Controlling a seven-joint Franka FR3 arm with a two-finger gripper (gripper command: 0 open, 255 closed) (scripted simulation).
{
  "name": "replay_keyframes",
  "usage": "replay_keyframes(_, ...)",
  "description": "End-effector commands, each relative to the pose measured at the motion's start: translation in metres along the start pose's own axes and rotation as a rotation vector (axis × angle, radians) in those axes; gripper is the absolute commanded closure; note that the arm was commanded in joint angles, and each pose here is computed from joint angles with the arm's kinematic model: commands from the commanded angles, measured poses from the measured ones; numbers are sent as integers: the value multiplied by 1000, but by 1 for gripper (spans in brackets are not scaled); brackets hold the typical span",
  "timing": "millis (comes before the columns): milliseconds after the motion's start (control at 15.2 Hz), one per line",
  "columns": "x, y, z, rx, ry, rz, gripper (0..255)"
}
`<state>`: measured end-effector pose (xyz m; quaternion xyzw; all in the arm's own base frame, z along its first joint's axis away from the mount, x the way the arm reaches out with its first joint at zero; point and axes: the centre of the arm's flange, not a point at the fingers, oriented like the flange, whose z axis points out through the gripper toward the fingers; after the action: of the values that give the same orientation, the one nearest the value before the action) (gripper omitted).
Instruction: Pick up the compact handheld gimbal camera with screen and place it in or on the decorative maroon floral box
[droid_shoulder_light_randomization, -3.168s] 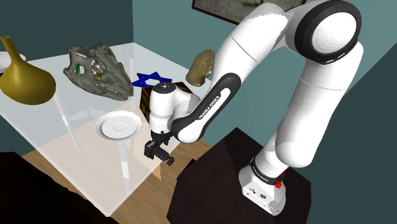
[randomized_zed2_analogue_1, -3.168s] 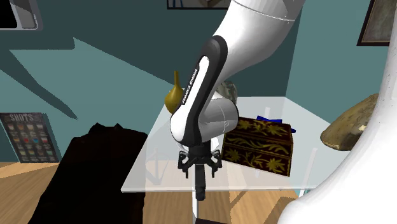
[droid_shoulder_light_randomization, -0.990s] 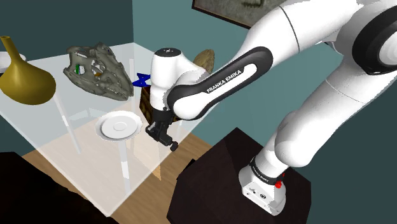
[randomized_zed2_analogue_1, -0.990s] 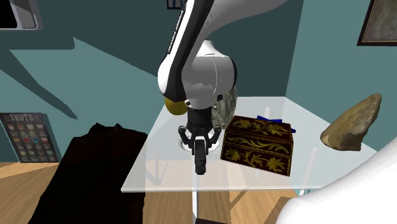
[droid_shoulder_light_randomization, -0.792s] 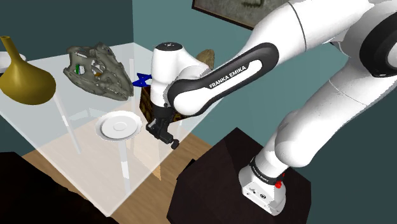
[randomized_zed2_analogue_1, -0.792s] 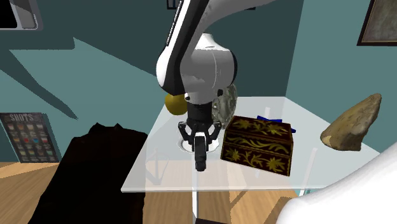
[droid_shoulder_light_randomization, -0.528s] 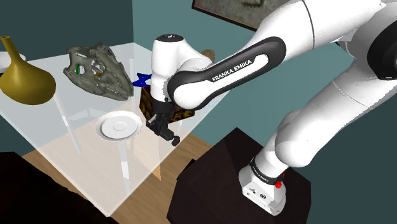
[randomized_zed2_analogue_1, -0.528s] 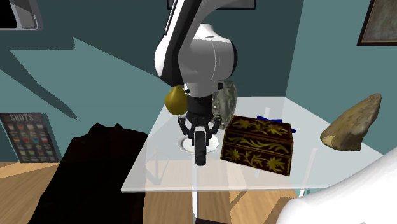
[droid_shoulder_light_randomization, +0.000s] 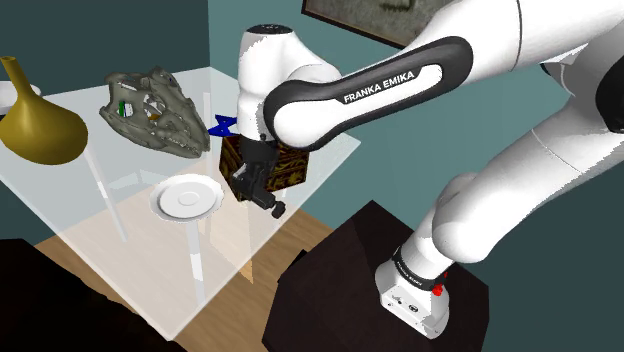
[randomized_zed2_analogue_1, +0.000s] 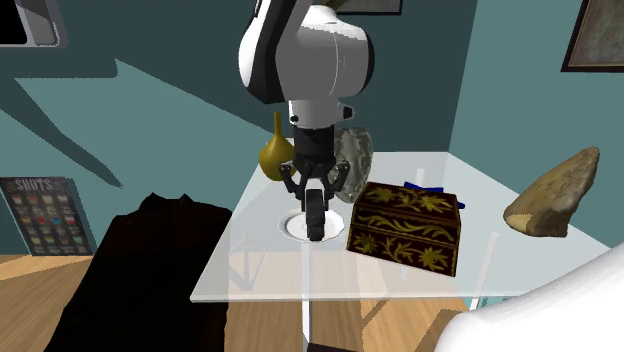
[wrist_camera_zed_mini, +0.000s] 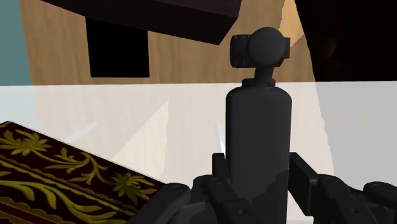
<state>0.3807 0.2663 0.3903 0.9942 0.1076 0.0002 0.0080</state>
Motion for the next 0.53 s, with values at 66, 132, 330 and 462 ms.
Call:
replay_keyframes(66,-2,0,-16,0,0,0,255)
replay_keyframes(132,-2,0,-21,0,0,0,255)
replay_keyframes(330,-2,1,-37,0,0,0,255)
replay_keyframes(462,-2,1,-45,0,0,0,255)
